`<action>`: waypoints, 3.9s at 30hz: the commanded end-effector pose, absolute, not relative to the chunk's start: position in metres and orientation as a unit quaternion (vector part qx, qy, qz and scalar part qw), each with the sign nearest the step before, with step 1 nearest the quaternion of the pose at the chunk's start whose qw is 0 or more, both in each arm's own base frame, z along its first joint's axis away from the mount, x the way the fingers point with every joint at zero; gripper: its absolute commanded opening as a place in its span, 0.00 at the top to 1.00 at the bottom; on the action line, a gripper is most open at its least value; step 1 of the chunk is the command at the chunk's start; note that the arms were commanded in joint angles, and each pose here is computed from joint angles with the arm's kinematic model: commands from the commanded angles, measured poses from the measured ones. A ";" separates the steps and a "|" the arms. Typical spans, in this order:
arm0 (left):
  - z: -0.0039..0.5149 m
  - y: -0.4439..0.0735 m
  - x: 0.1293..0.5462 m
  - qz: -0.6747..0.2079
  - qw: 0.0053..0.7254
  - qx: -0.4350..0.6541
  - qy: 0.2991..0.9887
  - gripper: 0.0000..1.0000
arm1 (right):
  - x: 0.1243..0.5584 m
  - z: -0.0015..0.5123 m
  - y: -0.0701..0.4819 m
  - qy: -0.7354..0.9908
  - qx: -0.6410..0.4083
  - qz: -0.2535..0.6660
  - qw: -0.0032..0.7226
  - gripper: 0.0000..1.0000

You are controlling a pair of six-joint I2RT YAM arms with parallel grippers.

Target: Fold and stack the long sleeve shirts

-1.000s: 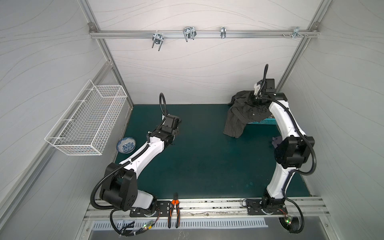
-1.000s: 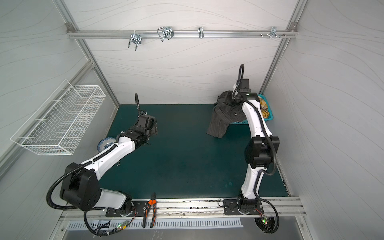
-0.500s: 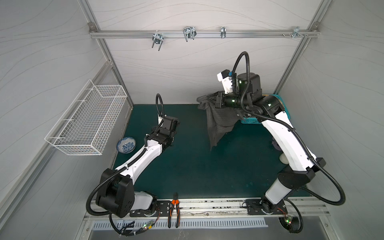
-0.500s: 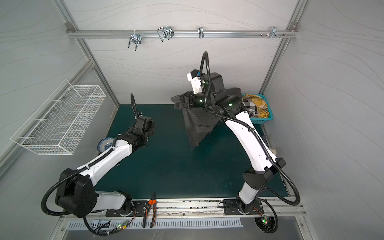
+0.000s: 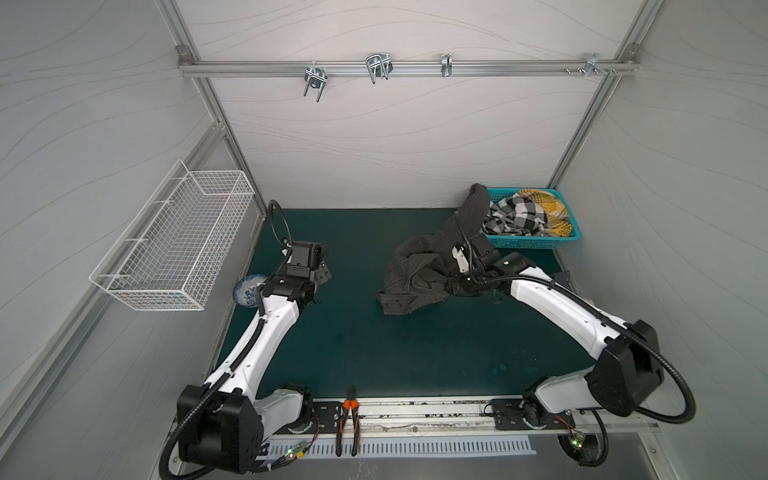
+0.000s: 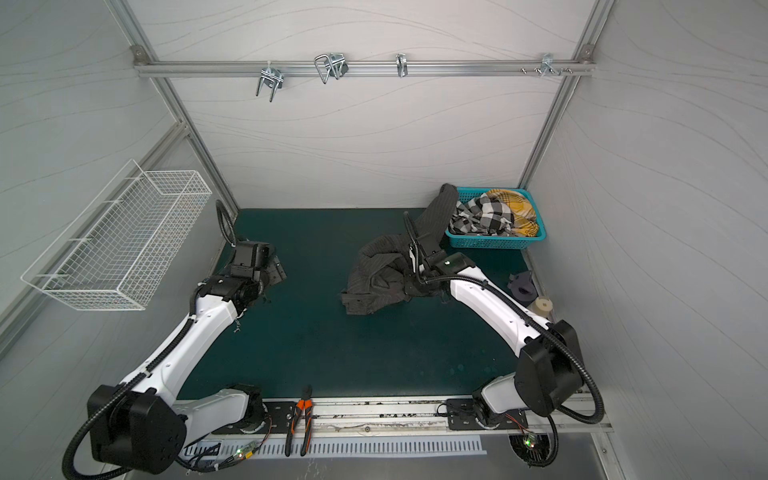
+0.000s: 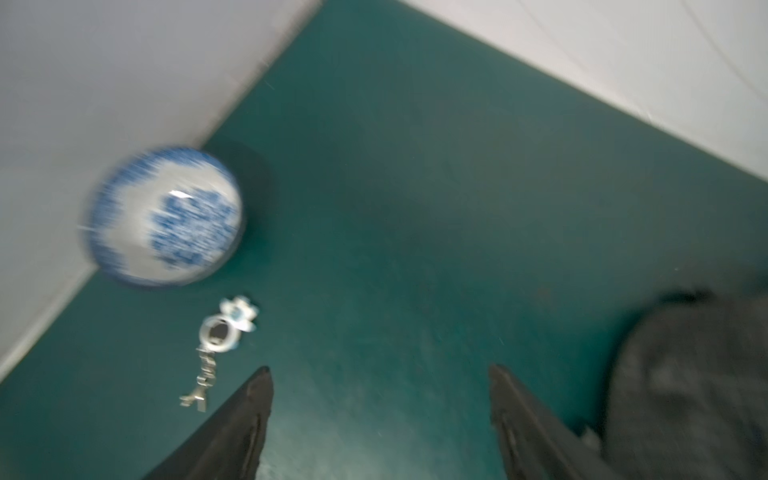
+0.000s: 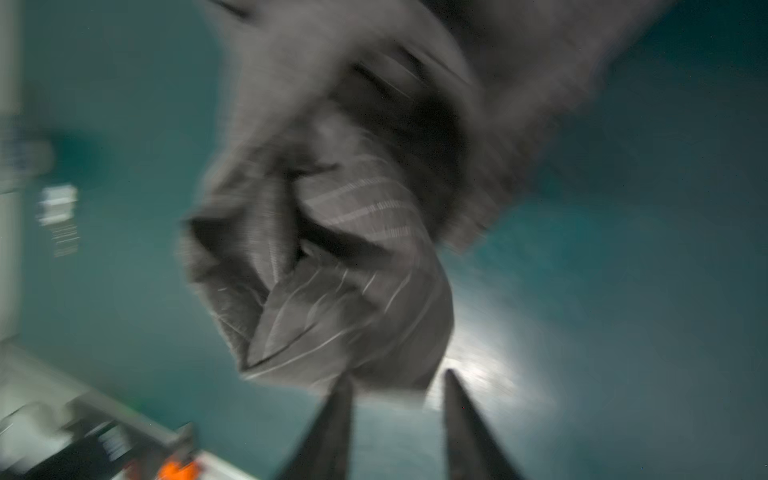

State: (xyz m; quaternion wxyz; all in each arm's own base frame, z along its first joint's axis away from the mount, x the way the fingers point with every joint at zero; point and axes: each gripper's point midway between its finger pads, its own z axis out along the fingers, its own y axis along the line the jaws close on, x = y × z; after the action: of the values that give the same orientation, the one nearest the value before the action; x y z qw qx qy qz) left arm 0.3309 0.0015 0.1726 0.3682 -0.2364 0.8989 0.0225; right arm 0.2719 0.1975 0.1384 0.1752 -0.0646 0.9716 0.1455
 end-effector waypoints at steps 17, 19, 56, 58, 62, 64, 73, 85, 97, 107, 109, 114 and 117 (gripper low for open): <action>0.153 -0.267 0.317 -0.153 0.272 0.051 0.949 0.01 | 0.248 0.112 0.143 0.979 0.040 0.088 0.179 0.10; 0.152 -0.288 0.330 -0.138 0.276 0.083 0.948 0.01 | 0.244 0.115 0.137 0.979 0.045 0.089 0.180 0.10; 0.234 -0.005 0.319 -0.123 0.348 -0.290 0.883 1.00 | 0.225 0.158 0.280 0.917 -0.059 0.355 0.173 0.19; 0.226 -0.004 0.310 -0.125 0.336 -0.294 0.886 1.00 | 0.227 0.149 0.303 0.920 -0.076 0.349 0.162 0.26; 0.234 -0.005 0.306 -0.140 0.346 -0.309 0.875 1.00 | 0.225 0.121 0.345 0.929 -0.106 0.331 0.129 0.37; 0.250 -0.011 0.308 -0.164 0.356 -0.310 0.866 1.00 | 0.222 0.107 0.362 0.932 -0.116 0.324 0.114 0.37; 0.325 -0.035 0.320 -0.267 0.392 -0.305 0.826 1.00 | 0.219 0.082 0.384 0.931 -0.142 0.322 0.096 0.18; 0.365 -0.050 0.317 -0.310 0.413 -0.275 0.811 1.00 | 0.268 0.095 0.408 0.932 -0.172 0.278 0.159 0.27; 0.345 0.006 0.314 -0.152 0.431 -0.349 0.818 1.00 | 0.335 0.165 0.372 0.922 -0.160 0.272 0.226 1.00; 0.333 0.055 0.262 -0.057 0.446 -0.443 0.775 1.00 | 0.241 0.338 0.503 0.742 -0.443 0.453 0.219 1.00; 0.333 0.054 0.258 -0.066 0.451 -0.447 0.770 1.00 | 0.254 0.353 0.487 0.744 -0.420 0.455 0.252 1.00; 0.326 0.048 0.261 -0.076 0.437 -0.444 0.779 1.00 | 0.312 0.311 0.395 0.834 -0.305 0.374 0.267 1.00; 0.309 0.038 0.270 -0.092 0.416 -0.430 0.796 1.00 | 0.332 0.257 0.317 0.893 -0.221 0.309 0.242 1.00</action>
State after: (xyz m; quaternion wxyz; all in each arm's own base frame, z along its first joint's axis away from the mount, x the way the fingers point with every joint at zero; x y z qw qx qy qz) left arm 0.2625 0.0422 0.3187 0.4253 -0.4301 0.7920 -0.0820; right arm 0.3141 0.3811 0.2827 0.2431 -0.2905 0.8480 0.3706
